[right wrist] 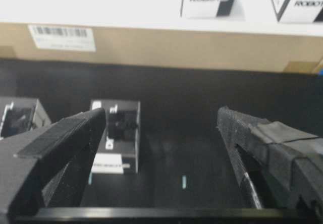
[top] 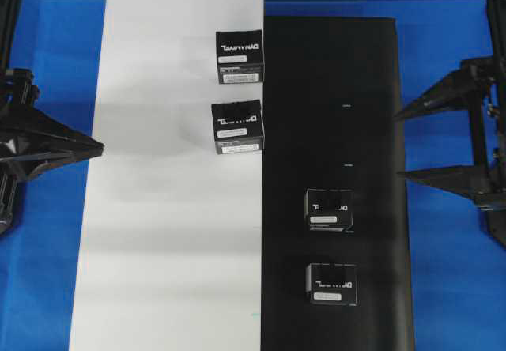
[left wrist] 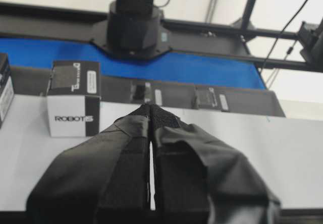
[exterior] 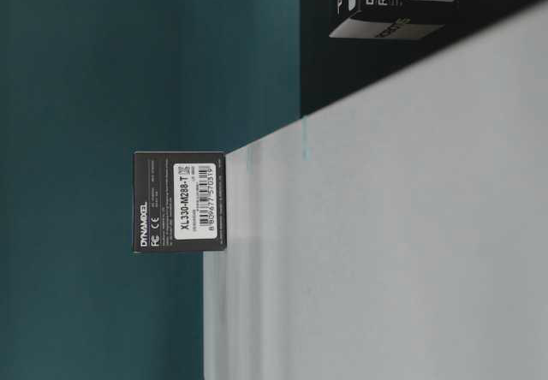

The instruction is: Place the box from the black base onto the white base.

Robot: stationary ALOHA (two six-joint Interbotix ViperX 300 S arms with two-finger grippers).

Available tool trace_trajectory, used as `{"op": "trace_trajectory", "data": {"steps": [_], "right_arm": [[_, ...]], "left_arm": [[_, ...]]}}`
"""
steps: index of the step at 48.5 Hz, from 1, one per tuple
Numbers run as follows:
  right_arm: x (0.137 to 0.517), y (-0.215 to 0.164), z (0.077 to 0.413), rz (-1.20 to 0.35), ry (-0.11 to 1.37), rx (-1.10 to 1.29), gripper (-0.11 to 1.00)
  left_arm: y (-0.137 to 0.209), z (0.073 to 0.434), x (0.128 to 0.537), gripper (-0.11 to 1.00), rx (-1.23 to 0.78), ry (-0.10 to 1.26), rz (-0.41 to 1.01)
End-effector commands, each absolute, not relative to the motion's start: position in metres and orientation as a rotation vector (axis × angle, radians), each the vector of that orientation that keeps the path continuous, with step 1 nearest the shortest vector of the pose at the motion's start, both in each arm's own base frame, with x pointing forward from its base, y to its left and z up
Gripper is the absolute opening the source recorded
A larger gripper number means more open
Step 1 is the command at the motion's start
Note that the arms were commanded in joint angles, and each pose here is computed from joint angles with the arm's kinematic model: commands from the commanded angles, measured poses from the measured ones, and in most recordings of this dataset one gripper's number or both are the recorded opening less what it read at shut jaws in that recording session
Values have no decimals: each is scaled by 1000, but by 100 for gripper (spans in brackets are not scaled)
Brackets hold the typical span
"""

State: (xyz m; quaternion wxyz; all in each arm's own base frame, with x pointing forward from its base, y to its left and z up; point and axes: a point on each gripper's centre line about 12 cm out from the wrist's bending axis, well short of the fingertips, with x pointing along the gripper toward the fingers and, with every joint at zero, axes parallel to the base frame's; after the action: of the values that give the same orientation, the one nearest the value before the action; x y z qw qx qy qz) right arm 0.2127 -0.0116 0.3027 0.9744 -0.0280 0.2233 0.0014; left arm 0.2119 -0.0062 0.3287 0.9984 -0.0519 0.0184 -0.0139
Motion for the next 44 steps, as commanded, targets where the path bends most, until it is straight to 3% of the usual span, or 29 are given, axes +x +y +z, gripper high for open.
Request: {"op": "trace_trajectory", "data": {"steps": [1, 44], "right_arm": [[208, -11, 302, 1, 436, -52, 99], [180, -8, 296, -6, 384, -10, 99]], "left_arm": [[-7, 335, 212, -1, -103, 12, -32], [-7, 339, 214, -1, -106, -20, -35]]}}
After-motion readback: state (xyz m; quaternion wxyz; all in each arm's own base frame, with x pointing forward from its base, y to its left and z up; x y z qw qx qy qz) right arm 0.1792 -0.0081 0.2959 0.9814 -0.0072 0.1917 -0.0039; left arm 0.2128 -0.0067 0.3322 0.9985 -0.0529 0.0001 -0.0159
